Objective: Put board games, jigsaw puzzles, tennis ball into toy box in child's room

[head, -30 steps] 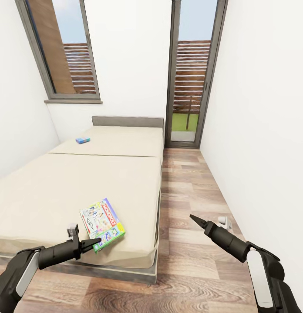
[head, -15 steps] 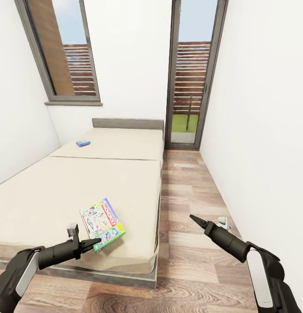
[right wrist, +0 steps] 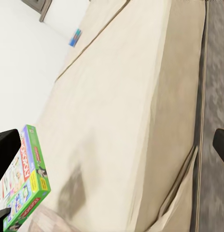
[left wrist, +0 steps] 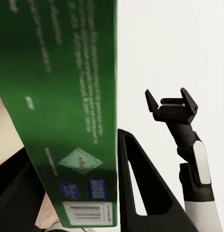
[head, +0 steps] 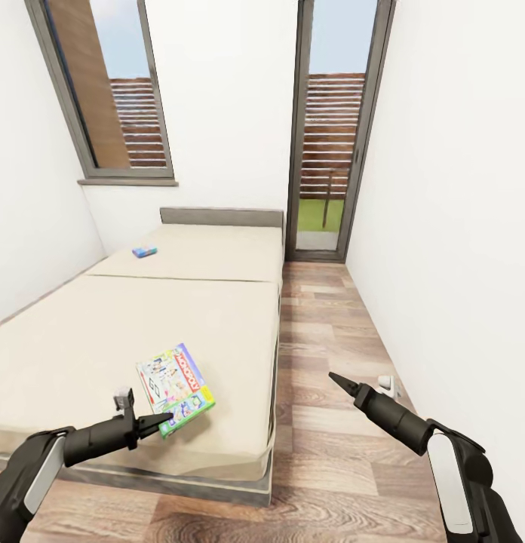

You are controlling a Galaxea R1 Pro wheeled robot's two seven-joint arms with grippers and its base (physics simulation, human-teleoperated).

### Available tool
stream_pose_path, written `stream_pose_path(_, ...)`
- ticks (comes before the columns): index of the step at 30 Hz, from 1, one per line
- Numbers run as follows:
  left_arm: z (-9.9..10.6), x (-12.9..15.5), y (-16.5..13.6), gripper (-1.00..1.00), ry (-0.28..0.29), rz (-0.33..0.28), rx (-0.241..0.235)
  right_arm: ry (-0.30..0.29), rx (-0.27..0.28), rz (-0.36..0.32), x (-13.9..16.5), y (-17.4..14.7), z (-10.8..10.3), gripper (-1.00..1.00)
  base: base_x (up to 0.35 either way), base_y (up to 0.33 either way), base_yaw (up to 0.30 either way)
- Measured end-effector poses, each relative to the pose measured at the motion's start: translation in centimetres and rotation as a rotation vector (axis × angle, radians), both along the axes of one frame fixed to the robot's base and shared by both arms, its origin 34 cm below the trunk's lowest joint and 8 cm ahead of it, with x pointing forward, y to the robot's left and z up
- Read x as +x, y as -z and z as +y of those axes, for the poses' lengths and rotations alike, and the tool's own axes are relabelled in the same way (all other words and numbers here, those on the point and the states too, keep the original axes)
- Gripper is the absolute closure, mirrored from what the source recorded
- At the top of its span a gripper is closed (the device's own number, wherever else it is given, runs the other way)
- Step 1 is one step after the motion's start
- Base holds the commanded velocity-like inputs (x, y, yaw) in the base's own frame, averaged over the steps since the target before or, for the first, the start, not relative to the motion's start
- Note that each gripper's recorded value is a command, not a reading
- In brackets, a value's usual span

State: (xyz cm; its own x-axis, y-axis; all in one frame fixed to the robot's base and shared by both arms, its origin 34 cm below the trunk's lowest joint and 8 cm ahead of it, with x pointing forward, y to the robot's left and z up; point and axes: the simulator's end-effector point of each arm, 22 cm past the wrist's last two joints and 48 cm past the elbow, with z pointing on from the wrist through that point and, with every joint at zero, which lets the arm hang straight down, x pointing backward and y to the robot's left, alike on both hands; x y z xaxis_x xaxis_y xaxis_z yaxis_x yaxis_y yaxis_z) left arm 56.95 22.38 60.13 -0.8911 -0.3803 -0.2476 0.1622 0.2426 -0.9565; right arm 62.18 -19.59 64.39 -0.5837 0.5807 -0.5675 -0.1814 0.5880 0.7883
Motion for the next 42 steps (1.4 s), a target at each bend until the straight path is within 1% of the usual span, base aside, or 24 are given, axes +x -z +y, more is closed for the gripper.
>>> stream_pose_path(4, 0.3, 0.3, -0.9, 1.00, -0.001, -0.001, 0.006, 0.000, 0.001, 0.003, 0.2, -0.7, 0.0, -1.00, 0.000, 0.000, 0.000)
stream_pose_path(11, 1.7, 0.7, -2.8, 1.00, -0.002, -0.009, 0.039, -0.001, 0.007, 0.017, 0.5, -1.7, 0.1, -1.00, 0.000, 0.000, 0.000)
stream_pose_path(14, 3.5, 0.8, -3.8, 1.00, -0.007, -0.018, 0.070, -0.001, 0.010, 0.024, 0.6, -2.0, 0.2, -1.00, 0.000, 0.000, 0.000)
stream_pose_path(15, 4.7, 0.8, -4.4, 1.00, -0.009, -0.026, 0.084, -0.002, 0.011, 0.029, 0.6, -2.0, 0.2, -1.00, 0.000, 0.000, 0.000)
stream_pose_path(17, 5.9, 0.8, -5.4, 1.00, -0.008, -0.036, 0.094, -0.001, 0.015, 0.033, 0.7, -2.2, 0.4, -1.00, 0.000, 0.000, 0.000)
stream_pose_path(18, 6.9, 0.7, -6.4, 1.00, -0.003, -0.049, 0.091, 0.005, 0.019, 0.028, 0.8, -2.3, 0.5, -1.00, 0.000, 0.000, 0.000)
stream_pose_path(20, 7.8, 0.5, -7.7, 1.00, 0.004, -0.062, 0.086, 0.018, 0.022, 0.016, 1.1, -2.7, 0.7, -1.00, 0.000, 0.000, 0.000)
stream_pose_path(21, 8.5, 0.4, -8.9, 1.00, 0.012, -0.078, 0.069, 0.033, 0.026, 0.003, 1.4, -2.7, 0.8, -1.00, 0.000, 0.000, 0.000)
stream_pose_path(22, 8.8, 0.2, -9.4, 1.00, 0.018, -0.083, 0.064, 0.041, 0.028, -0.003, 1.6, -2.8, 0.9, -1.00, 0.000, 0.000, 0.000)
stream_pose_path(23, 9.0, 0.0, -10.4, 1.00, 0.027, -0.095, 0.046, 0.055, 0.031, -0.011, 1.8, -2.7, 1.1, -1.00, 0.000, 0.000, 0.000)
stream_pose_path(26, 9.0, -0.3, -11.6, 1.00, 0.050, -0.100, 0.029, 0.070, 0.036, -0.012, 2.1, -2.6, 1.2, -1.00, 0.000, 0.000, 0.000)
stream_pose_path(32, 7.8, -0.9, -12.4, 1.00, 0.102, -0.079, 0.023, 0.081, 0.042, -0.007, 2.4, -3.1, 1.4, -1.00, 0.000, 0.000, 0.000)
stream_pose_path(37, 7.5, -0.9, -13.3, 1.00, 0.113, -0.076, 0.021, 0.082, 0.044, 0.004, 2.5, -3.6, 1.5, -1.00, 0.000, 0.000, 0.000)
stream_pose_path(42, 7.6, -0.8, -14.3, 1.00, 0.116, -0.075, 0.024, 0.082, 0.047, 0.010, 2.6, -4.4, 1.6, -1.00, 0.000, 0.000, 0.000)
